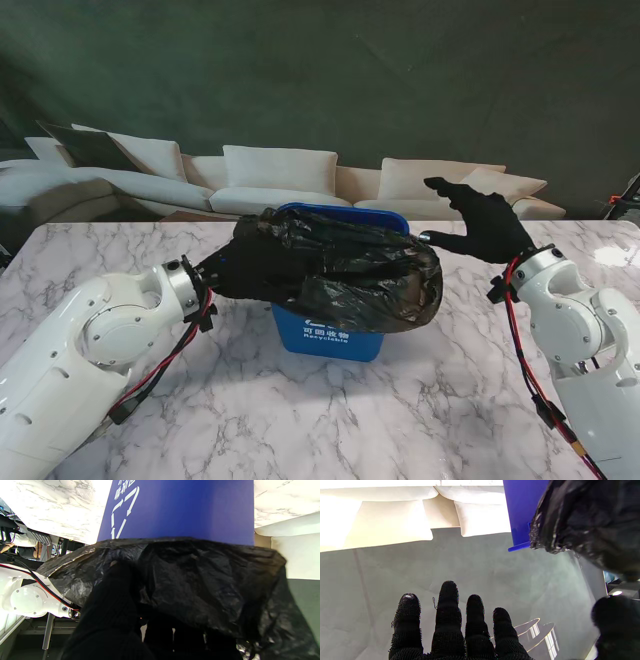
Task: Fit the garbage bag over the bin
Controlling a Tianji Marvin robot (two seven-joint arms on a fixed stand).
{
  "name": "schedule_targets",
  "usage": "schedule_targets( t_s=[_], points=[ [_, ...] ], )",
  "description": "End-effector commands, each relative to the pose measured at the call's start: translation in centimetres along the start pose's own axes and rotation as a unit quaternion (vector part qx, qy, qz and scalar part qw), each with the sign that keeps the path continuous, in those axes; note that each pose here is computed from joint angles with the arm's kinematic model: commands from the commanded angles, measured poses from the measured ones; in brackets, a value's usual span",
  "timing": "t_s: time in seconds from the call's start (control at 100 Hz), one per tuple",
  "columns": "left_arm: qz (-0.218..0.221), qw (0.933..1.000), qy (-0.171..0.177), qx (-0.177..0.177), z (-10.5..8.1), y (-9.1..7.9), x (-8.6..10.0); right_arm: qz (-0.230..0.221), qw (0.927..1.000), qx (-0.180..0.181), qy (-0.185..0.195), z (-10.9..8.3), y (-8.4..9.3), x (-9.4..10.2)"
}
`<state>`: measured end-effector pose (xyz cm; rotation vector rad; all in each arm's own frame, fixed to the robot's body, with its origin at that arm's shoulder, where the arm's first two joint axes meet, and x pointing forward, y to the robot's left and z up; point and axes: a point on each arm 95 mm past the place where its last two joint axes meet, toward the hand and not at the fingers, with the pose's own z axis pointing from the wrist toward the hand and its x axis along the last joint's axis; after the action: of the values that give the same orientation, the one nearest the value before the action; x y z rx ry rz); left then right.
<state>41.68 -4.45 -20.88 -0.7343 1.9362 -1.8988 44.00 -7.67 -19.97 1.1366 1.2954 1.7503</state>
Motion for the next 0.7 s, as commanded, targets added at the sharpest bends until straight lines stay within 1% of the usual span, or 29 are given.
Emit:
schedule_targets(
  t_s=[0.0,0.09,0.17,0.24,0.27,0.31,0.4,0.46,0.54,0.69],
  points=[
    [-0.001,1.0000,-0.001,-0.009,0.0,0.2,0.1,0.017,0.9998,0.007,-0.010,0.7,-0.2,0.1],
    [-0.001,0.9999,0.001,-0.012,0.0,0.2,0.1,0.034,0.9993,0.004,-0.013,1.5,-0.1,0.4],
    [0.001,0.9999,0.002,-0.014,0.0,0.2,0.0,0.027,0.9995,-0.011,-0.010,2.0,0.3,0.5],
    [0.001,0.9999,0.003,-0.016,0.0,0.2,0.0,0.015,0.9998,-0.010,-0.007,2.3,0.8,0.6],
    [0.001,0.9998,0.003,-0.017,0.0,0.2,0.0,0.010,0.9999,-0.004,-0.004,2.5,1.0,0.7],
    [0.002,0.9998,0.002,-0.017,-0.1,0.2,0.1,-0.003,0.9999,0.014,-0.002,2.6,1.1,0.9],
    [0.002,0.9998,0.003,-0.017,-0.1,0.1,0.1,-0.055,0.9973,0.047,0.008,3.0,1.2,1.2],
    [0.003,0.9999,0.003,-0.017,-0.1,0.1,0.1,-0.084,0.9945,0.060,0.015,3.2,1.0,1.4],
    [0.003,0.9999,0.004,-0.016,-0.1,0.1,0.1,-0.088,0.9936,0.069,0.018,3.7,0.7,1.7],
    [0.001,0.9998,0.006,-0.018,0.0,0.2,0.1,-0.097,0.9926,0.071,0.019,4.5,0.2,2.2]
  ],
)
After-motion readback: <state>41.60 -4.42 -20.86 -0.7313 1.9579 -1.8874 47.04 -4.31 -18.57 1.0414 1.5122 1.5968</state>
